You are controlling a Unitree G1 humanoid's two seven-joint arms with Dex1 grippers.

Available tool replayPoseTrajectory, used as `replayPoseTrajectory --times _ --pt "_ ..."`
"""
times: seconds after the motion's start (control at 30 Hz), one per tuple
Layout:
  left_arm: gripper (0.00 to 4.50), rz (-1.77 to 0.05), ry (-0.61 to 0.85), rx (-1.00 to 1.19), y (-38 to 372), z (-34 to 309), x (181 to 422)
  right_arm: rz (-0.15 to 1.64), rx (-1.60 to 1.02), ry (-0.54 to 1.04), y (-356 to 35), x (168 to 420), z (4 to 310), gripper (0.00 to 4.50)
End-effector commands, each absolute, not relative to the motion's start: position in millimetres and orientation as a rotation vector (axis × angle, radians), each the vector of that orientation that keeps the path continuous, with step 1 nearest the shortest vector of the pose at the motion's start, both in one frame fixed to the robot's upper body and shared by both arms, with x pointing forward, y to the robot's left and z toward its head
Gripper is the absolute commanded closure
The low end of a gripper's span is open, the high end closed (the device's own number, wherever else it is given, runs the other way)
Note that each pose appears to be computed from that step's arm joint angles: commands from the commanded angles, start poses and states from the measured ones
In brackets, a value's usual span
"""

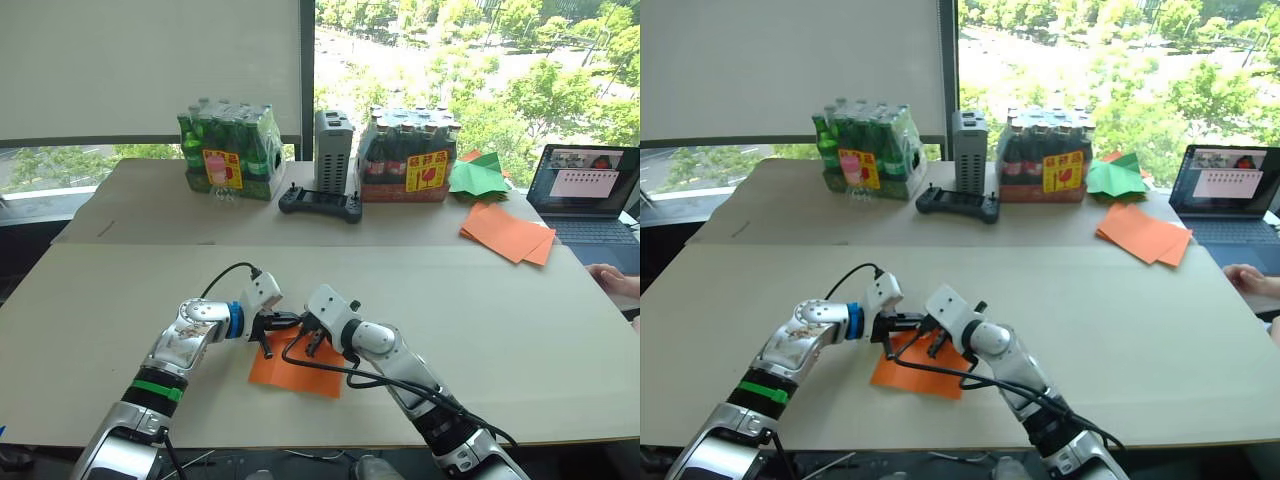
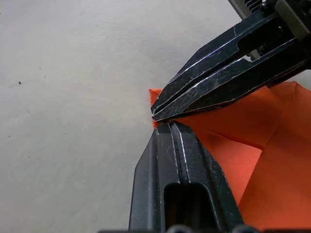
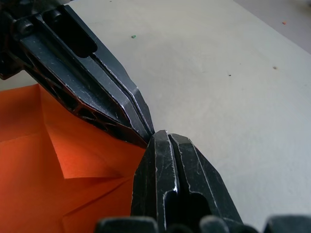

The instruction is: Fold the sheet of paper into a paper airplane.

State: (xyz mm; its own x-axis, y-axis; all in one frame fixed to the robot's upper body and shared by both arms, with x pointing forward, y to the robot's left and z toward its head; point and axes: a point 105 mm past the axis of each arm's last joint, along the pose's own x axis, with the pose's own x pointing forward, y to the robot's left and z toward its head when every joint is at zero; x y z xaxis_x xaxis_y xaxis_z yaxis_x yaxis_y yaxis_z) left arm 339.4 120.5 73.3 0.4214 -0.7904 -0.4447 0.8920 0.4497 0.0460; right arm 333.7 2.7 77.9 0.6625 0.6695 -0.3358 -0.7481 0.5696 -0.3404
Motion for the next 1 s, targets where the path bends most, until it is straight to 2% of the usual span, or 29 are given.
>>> replayPoseTrajectory --times 0.03,0.77,1.0 --pt "4.49 -1.041 0.518 0.298 139 46 327 0.851 -0.486 0.249 1 328 61 4.5" --pt "4.49 -0.929 0.64 0.322 194 29 286 0.874 -0.486 0.256 4 325 59 4.5" --pt "4.49 -0.897 0.634 0.329 201 32 283 0.881 -0.487 0.251 6 325 60 4.5"
